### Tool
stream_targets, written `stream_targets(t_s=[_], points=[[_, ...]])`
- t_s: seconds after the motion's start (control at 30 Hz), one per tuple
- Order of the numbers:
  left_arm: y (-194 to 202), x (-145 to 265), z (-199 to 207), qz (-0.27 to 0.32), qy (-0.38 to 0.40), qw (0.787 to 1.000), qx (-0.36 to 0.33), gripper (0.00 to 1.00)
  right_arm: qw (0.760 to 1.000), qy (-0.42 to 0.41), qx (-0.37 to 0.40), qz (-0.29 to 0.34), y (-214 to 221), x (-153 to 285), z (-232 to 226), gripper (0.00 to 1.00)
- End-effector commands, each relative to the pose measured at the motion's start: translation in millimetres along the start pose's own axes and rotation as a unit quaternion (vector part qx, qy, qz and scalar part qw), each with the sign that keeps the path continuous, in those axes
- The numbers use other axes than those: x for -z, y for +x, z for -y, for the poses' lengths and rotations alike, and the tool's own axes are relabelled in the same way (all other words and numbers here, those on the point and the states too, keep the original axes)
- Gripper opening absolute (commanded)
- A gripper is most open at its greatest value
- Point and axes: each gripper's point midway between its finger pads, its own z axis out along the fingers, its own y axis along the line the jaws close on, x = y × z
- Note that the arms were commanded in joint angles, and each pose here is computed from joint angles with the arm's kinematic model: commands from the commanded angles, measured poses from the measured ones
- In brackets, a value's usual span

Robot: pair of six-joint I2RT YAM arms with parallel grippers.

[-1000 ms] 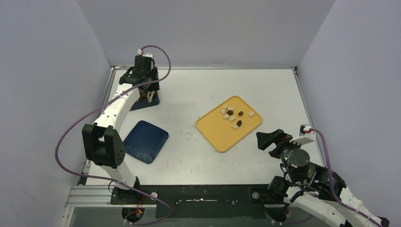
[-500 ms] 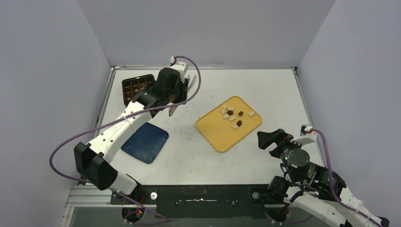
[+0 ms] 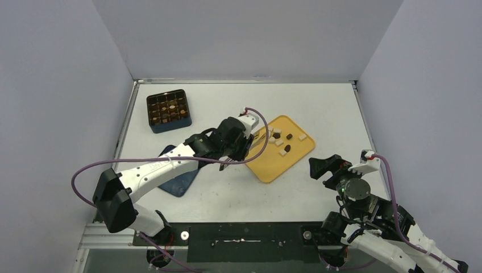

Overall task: Pack the chocolate
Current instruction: Pick up the fake chocolate from the plate.

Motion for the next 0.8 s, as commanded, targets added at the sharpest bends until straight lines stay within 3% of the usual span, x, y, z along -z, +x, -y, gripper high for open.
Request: stream_targets(t_s=[0.0, 0.33, 0.77], points=[[-30, 9, 36, 0.077, 0.049, 0.996, -0.009, 0.36, 1.0, 0.007, -0.009, 0.014, -2, -4, 0, 1.0], [-17, -14, 78, 0.082, 0.045, 0.994, -0.063, 0.36, 0.999, 0.024, -0.013, 0.019, -1, -7, 5, 1.0], [1, -56, 100, 0.06, 0.063, 0.992, -0.087, 0.38, 0.998, -0.009, -0.056, 0.042, -11, 4, 8, 1.0]])
